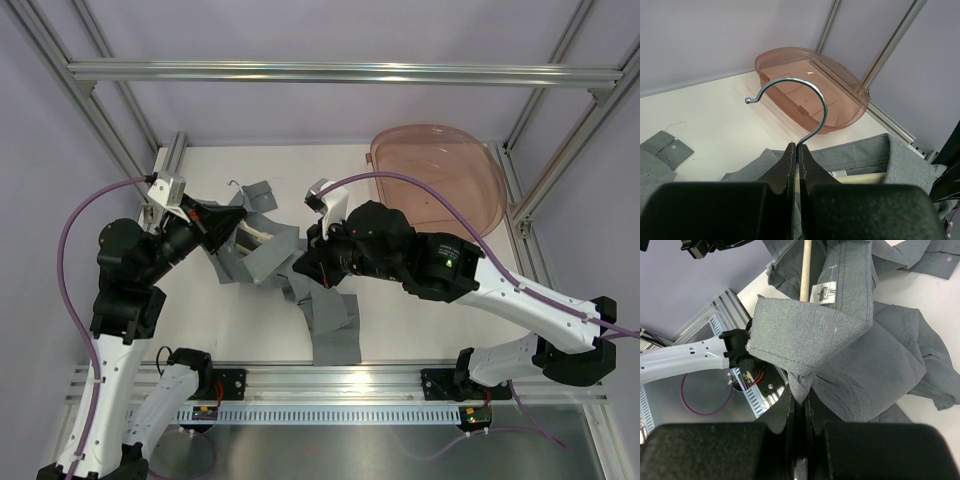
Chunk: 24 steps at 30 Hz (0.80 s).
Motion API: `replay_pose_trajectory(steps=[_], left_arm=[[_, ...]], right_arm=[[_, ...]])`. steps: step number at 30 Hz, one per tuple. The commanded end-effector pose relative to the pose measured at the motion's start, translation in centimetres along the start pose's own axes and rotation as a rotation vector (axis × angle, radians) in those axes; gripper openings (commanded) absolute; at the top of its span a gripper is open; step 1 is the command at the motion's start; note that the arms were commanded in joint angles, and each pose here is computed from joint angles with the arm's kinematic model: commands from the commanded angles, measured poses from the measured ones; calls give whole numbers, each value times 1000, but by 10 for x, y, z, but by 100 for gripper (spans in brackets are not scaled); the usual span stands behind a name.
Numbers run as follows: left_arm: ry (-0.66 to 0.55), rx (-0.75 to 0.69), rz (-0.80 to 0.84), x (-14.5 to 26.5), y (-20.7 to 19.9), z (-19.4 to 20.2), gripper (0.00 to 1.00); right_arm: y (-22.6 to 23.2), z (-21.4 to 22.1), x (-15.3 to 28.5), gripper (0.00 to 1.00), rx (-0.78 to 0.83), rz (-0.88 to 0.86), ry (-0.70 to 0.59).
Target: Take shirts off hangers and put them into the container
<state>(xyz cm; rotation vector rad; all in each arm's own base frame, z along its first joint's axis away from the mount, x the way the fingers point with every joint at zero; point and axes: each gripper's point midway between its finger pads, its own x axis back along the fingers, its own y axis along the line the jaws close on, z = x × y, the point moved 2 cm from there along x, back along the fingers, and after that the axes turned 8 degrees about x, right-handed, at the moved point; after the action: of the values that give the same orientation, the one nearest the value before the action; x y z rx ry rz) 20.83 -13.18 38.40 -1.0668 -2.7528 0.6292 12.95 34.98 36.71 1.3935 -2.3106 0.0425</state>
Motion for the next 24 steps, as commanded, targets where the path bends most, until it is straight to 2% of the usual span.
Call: replay_pose_trajectory(steps=[1,4,5,6,7,9,10,11,13,18,24], left_arm=[[-32,-14,-1,-3,-2,-12,0],[-42,-5,-11,-2,-2,-12,0],[-47,-1,-17,-1,-3,-13,0],[-60,-4,-28,2,-3,-16,0],[-64,-1,-41,3,-3,-18,0],[-72,-7,-63,5,-2,-22,0],[-68,-6,-72,5,-2,-25,0],[-71,-7,-81,5,-1,-27,0],[-64,-9,-89,2,1,-29,0],[-69,-5,-64,-2,-5,-37,0],[-72,3,-37,1,-11,-36,0]], right_arm=[[18,-35,22,0,0,-67,-128],[17,-36,23,2,7,-60,-130],[13,-36,23,7,11,-39,-129],[12,-35,24,15,15,-29,-122],[9,-34,25,33,16,-9,-117],[3,-33,32,43,22,22,-115],[0,-33,35,54,24,37,-117],[-1,-30,38,61,28,46,-113],[-2,-24,49,68,28,31,-113],[-8,3,64,71,53,28,-82],[-18,6,66,70,100,64,-108]])
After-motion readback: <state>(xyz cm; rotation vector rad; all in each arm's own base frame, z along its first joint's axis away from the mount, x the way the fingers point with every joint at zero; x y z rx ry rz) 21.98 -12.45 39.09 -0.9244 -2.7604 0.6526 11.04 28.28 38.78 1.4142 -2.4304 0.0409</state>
